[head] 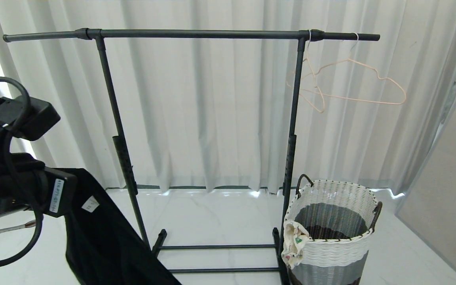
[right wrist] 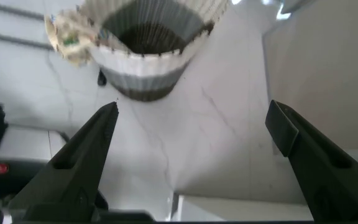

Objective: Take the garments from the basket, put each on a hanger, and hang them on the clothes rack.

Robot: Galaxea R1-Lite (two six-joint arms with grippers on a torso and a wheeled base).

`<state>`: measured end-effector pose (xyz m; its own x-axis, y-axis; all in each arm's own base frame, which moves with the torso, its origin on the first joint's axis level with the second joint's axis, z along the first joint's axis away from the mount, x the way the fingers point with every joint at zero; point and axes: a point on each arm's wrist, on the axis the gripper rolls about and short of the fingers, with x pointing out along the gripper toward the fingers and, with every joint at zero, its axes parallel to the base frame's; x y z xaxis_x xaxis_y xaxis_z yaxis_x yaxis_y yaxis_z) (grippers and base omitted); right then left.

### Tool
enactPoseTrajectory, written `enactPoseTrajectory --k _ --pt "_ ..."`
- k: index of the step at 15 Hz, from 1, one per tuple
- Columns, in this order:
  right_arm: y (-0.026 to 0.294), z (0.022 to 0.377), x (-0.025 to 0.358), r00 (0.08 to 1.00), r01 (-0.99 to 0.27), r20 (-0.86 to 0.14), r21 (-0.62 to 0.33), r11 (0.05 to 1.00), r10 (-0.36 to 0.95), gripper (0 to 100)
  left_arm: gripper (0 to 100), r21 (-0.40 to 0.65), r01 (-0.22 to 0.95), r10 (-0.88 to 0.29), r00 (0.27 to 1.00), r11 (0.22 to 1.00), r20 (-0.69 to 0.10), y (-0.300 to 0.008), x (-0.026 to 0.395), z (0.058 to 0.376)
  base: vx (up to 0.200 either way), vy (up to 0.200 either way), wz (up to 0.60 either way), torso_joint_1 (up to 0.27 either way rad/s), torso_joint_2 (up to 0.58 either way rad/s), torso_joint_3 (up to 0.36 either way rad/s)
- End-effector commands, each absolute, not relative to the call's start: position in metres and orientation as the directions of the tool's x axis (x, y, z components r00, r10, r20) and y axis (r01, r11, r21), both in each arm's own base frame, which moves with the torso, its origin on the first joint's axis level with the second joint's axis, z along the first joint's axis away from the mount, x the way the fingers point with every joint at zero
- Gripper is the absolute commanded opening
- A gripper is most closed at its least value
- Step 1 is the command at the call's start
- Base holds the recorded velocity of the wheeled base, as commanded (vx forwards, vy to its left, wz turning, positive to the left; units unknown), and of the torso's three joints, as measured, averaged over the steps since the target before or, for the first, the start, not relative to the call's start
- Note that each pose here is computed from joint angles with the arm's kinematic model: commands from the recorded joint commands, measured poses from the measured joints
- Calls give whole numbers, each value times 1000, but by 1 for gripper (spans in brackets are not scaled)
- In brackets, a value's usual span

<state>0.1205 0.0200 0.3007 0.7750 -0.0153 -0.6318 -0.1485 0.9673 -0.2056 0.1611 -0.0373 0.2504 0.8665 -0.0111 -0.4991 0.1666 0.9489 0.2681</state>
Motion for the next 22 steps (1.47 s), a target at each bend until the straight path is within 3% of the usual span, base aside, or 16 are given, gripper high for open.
enactPoseTrajectory --k 1,10,22 --pt "21 300 125 779 -148 -627 -204 968 -13 100 0 267 112 32 875 957 -483 -27 155 252 0 0 0 0 0 0" --pt "23 306 137 825 -152 -564 -206 967 9 100 0 272 120 34 865 955 -500 -27 154 246 0 0 0 15 -59 -55" --pt "27 308 156 857 -138 -516 -205 969 13 100 0 271 117 31 872 956 -488 -27 152 249 0 0 0 181 -466 -279"
